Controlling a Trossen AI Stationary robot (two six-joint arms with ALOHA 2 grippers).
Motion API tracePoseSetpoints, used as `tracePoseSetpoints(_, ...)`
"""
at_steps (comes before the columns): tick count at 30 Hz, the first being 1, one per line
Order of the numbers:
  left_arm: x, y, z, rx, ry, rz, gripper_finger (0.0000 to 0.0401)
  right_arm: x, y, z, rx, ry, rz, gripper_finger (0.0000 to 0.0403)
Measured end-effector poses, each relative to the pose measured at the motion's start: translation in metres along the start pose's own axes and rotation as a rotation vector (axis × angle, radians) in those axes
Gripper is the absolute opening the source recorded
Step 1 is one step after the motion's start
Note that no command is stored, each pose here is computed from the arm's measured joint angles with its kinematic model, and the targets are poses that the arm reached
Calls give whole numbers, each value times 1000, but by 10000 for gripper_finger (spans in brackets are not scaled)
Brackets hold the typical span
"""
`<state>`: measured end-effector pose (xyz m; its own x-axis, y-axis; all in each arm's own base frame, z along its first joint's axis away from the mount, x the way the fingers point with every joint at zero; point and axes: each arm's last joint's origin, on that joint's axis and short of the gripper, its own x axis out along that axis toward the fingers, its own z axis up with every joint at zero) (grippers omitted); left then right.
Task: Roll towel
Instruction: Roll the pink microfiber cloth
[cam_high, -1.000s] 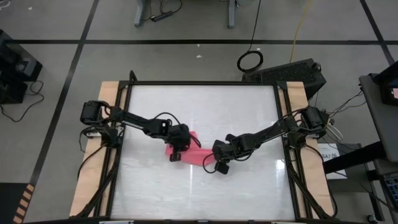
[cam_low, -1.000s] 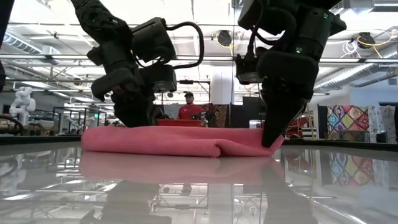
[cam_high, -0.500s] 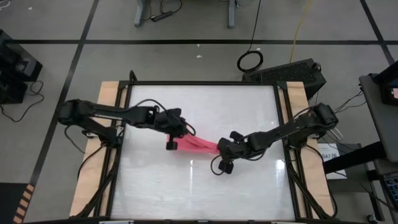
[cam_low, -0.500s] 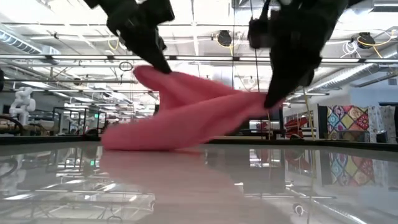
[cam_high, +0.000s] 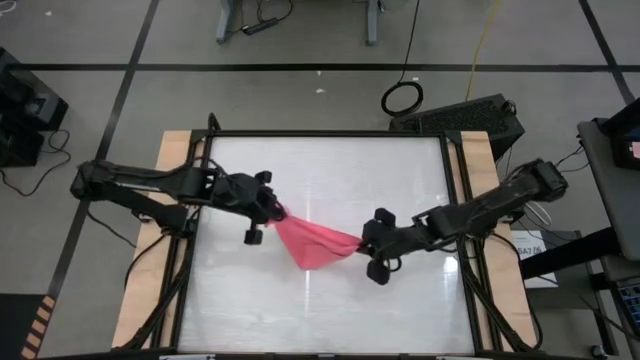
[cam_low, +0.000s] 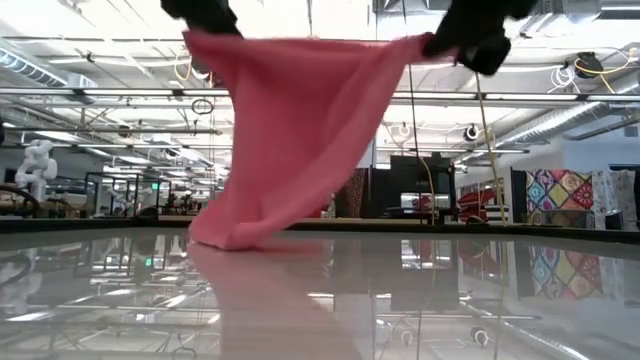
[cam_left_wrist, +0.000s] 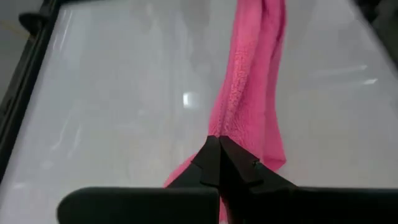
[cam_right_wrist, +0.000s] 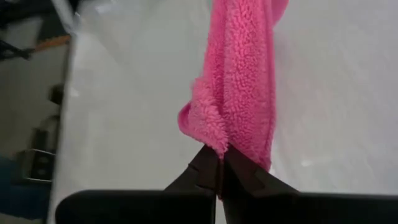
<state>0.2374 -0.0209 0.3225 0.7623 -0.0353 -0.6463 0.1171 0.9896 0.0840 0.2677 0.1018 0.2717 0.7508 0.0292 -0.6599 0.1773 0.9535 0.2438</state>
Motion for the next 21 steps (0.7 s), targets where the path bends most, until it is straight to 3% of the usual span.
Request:
tracePoseSetpoints(7, -44, -22, 35, 39, -182, -155, 0, -30, 25, 29, -126, -72, 192, 0)
tracePoseSetpoints(11, -58, -27, 48, 57, -199, -202, 0, -45, 33, 45, -172, -90, 233, 0)
tracePoseSetpoints(14, -41, -23, 40, 55, -51, -81, 0, -44, 24, 45, -177, -14, 135, 0)
tracePoseSetpoints(17, -6, -12, 30, 81, 150, 67, 2, -34, 4, 36, -150, 121, -48, 3)
tracePoseSetpoints(21, 50, 5, 24, 75, 297, 124, 32, -16, -27, 21, -86, 364, -262, 23)
